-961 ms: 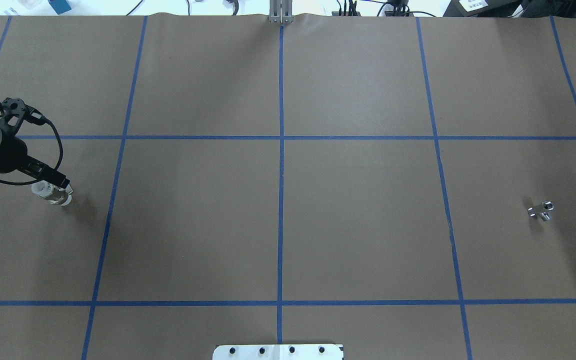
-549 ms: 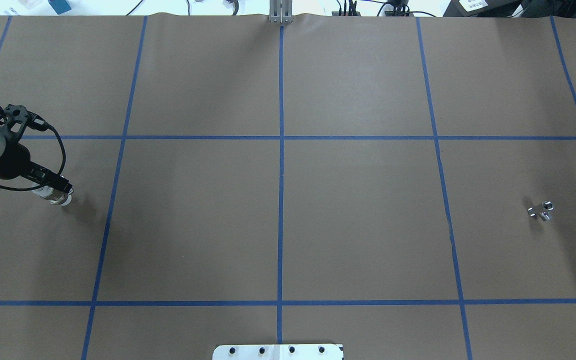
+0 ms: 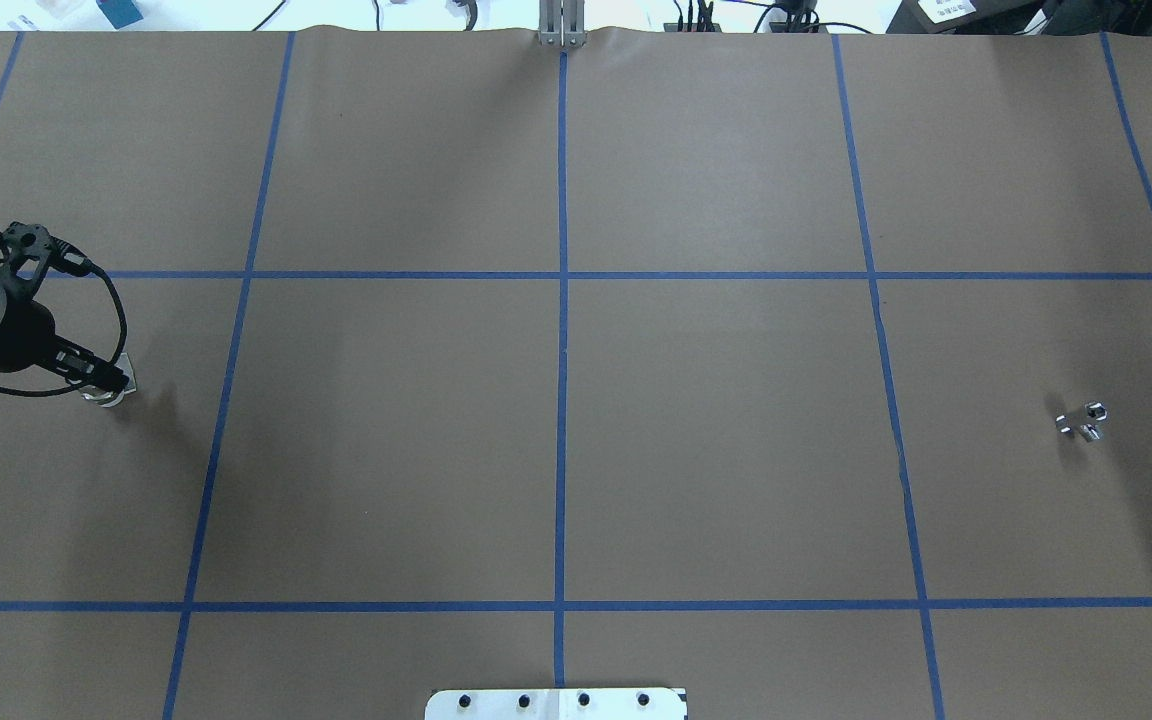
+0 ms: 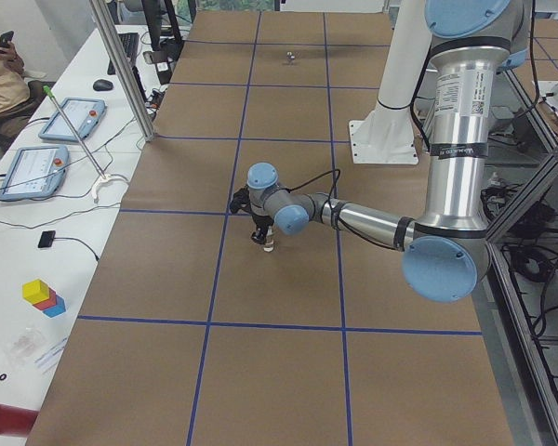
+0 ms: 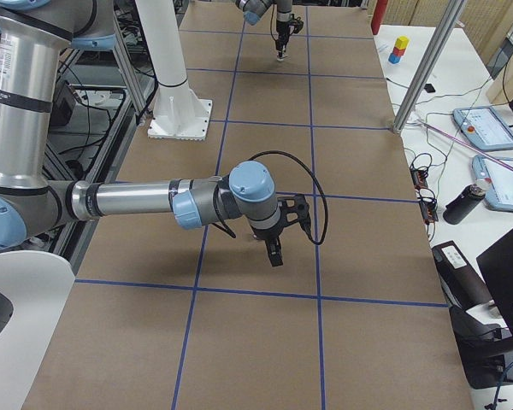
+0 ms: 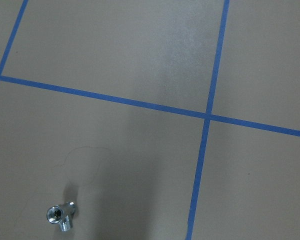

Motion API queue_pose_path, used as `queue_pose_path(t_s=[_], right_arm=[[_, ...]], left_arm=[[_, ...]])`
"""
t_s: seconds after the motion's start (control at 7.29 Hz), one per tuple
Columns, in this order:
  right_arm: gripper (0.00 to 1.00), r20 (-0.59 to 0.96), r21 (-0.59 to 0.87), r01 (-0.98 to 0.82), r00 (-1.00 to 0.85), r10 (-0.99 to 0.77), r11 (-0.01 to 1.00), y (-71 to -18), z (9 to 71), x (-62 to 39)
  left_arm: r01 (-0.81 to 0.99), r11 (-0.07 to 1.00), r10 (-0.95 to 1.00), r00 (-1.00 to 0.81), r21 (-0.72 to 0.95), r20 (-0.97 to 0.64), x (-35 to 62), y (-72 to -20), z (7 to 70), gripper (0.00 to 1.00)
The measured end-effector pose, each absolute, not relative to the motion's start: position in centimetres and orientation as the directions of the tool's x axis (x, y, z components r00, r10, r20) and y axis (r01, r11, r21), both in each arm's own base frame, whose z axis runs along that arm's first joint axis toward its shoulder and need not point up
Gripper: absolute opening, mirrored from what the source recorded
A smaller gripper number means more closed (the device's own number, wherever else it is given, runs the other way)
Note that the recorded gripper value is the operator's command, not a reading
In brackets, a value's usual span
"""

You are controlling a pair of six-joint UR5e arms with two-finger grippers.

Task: Assemble PPR valve and pipe with both arms
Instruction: 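Close the left gripper around the white valve body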

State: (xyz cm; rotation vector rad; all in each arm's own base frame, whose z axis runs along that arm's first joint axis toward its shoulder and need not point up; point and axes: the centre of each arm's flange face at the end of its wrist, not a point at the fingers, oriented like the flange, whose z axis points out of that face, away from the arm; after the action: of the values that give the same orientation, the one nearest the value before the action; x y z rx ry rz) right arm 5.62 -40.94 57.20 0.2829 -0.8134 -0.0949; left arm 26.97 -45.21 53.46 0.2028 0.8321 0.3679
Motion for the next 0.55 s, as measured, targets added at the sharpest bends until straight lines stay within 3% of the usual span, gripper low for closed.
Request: queue_pose_path(t_s=[0.14,0.55], right_arm=[[1.00,0.703,0.286,-0.025,0.685,-0.192,0.958,-41.0,57.2,5.6],[1.00,0.703,0.284,-0.025,0.685,-0.191,0.958,-41.1,57.2,5.6]], left_arm=[[-0.239,0.915,0.402,0.610,0.325,-0.683,26.6,-44.5,53.0,0.08],[-0.207,0.913,0.403,0.588,0.350,-0.701,25.2,-42.6,49.4,0.05]])
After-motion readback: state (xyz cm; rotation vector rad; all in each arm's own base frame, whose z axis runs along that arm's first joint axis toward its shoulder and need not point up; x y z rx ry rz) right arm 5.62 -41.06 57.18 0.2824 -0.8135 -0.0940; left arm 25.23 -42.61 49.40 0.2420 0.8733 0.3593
